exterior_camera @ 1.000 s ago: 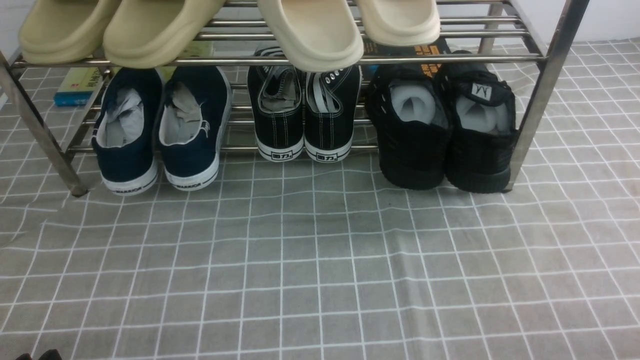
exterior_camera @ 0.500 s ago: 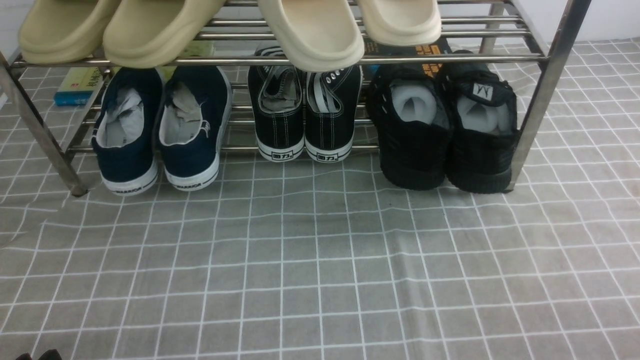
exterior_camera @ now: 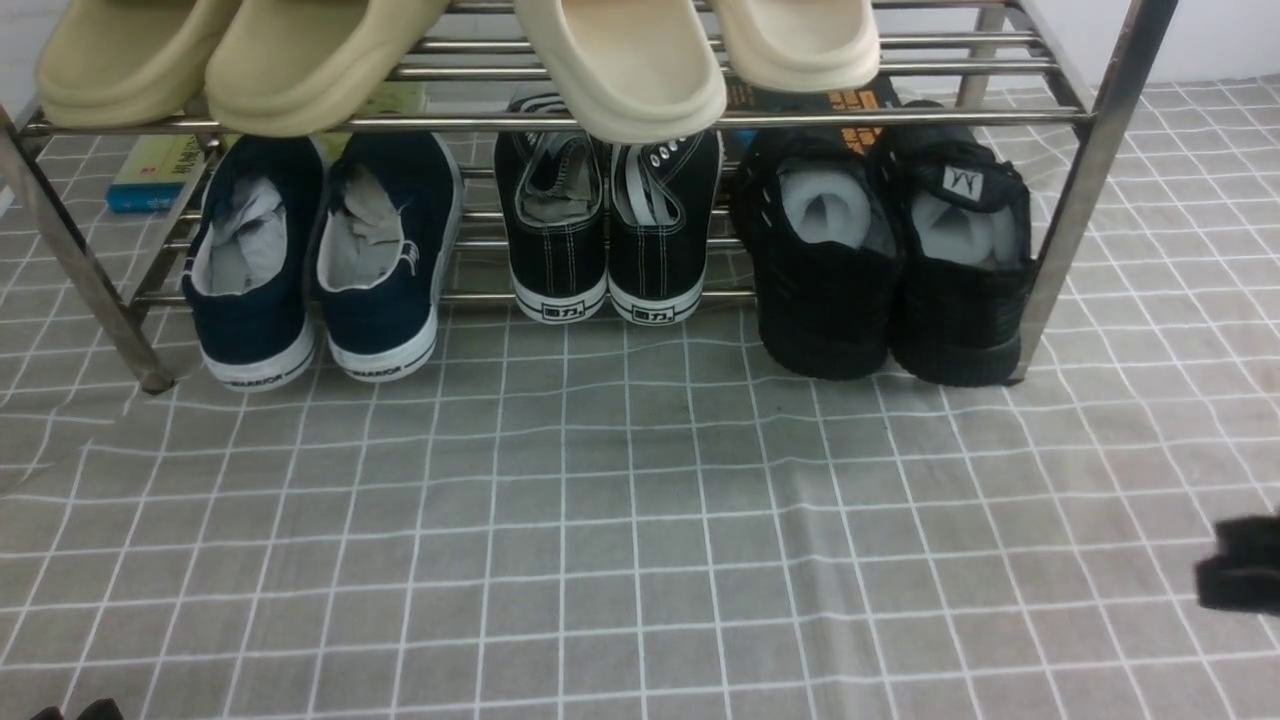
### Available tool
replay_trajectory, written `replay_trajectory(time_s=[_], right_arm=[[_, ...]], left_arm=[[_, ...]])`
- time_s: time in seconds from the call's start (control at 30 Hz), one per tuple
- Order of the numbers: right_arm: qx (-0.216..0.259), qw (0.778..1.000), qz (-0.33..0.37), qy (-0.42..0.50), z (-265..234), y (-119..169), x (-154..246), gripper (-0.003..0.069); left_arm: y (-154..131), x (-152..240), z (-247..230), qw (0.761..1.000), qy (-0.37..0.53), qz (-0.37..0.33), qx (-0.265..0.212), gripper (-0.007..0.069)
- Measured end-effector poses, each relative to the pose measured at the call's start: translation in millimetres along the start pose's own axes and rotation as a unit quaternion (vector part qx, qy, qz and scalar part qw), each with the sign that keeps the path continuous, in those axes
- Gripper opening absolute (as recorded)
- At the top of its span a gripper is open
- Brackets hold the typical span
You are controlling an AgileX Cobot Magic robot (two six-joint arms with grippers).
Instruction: Take the shoes off the shelf with your hand from the grey coffee tablecloth.
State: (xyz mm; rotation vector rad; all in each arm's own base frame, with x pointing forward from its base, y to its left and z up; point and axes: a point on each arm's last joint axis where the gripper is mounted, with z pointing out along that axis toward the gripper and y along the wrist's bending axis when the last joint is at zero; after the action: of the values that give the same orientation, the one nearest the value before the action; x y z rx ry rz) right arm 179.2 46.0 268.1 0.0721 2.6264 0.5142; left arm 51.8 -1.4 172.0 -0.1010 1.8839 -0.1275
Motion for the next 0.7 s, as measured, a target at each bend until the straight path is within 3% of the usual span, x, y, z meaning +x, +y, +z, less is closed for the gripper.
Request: replay_trajectory(time_s=[0.17,0.37,0.53,0.7], right_arm=[[-0.056,0.993,-0.105,0.026,25.8,50.0,-55.2,0.0039],[-0.043,0.983,-0.176,0.009,37.2,91.8,-95.0,0.0132],[-0.017,0.969,-0.247,-0.015,51.1,131.8,-124.2,0.0314],[0.011,0.954,-0.298,-0.034,72.4,153.5,-143.5,0.0446]], left_arm=[[0.0,0.0,0.0,1.000,0.000,0.000,0.000,0.0239],[0.0,0.0,0.0,1.000,0.000,0.000,0.000,0.0239],[0.0,0.0,0.0,1.000,0.000,0.000,0.000,0.0239],[0.0,0.0,0.0,1.000,0.000,0.000,0.000,0.0239]])
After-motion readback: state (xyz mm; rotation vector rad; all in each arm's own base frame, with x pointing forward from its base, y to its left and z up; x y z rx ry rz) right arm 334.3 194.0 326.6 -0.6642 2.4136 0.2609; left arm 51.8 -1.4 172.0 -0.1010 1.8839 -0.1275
